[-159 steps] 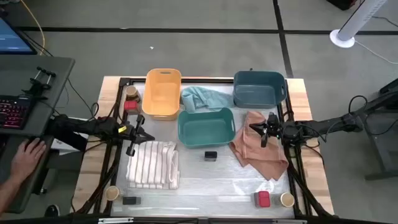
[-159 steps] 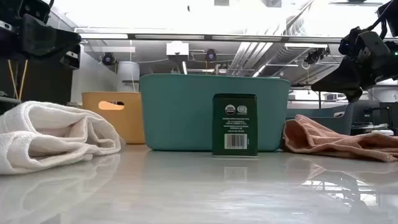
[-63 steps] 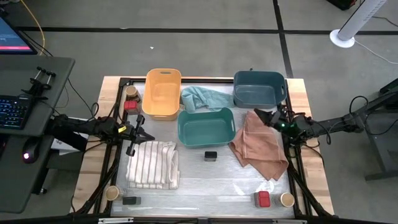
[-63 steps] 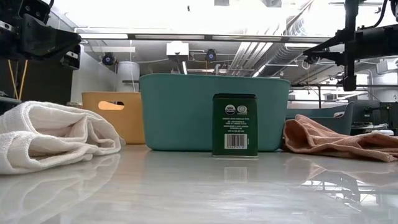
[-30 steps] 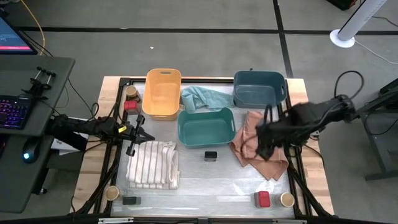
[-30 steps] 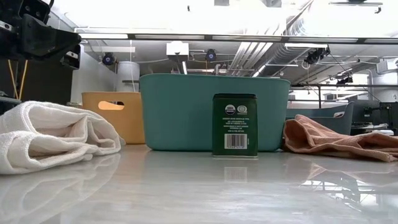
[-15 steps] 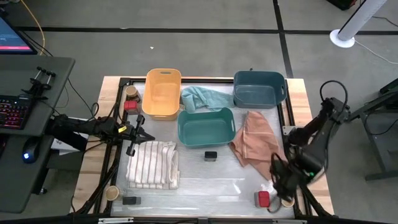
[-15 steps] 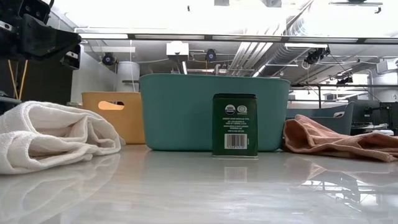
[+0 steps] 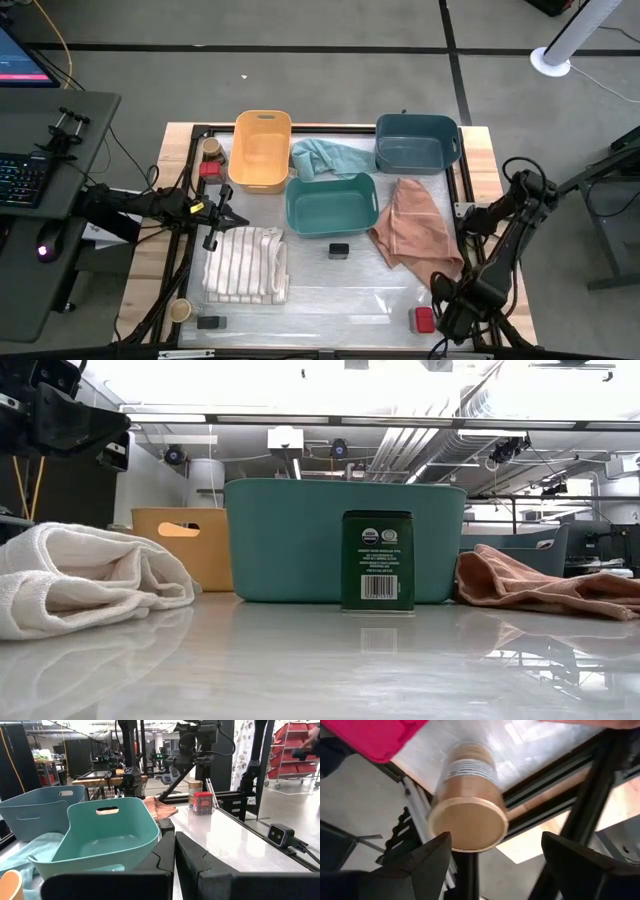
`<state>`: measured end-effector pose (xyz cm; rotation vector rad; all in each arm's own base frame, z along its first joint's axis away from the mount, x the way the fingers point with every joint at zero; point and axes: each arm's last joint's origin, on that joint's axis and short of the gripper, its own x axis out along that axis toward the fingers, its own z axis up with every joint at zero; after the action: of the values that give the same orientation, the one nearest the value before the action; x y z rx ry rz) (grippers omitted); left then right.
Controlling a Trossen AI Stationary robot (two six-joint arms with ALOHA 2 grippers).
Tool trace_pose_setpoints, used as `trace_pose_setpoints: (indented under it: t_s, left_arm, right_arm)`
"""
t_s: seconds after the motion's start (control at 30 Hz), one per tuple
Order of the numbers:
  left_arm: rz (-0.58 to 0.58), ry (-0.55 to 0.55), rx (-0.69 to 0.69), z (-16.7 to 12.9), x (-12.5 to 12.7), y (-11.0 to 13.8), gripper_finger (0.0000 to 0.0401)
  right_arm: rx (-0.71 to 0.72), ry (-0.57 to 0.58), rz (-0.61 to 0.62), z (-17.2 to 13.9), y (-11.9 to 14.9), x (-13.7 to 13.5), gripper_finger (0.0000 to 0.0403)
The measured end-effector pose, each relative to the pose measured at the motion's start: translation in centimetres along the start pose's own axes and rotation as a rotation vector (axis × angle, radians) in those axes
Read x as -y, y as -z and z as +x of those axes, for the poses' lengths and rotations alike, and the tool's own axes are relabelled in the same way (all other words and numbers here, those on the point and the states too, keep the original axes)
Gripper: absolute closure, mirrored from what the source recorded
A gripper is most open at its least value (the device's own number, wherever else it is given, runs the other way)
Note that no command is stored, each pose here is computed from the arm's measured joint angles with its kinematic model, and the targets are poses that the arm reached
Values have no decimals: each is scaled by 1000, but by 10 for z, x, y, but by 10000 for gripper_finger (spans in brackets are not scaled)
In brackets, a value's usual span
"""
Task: Sort spices by type
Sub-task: Put the bottom right gold seasoning bottle into the blue bin
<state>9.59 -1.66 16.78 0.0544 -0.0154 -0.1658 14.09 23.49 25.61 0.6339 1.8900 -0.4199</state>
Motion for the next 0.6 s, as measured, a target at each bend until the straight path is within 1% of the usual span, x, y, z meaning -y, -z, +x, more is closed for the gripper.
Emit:
trace_pose_setpoints:
  t_s: [0.6]
  left_arm:
    - [0,0,0,0,0,0,400]
  right_arm:
    - [-1,-25,16,1,0,-4,97]
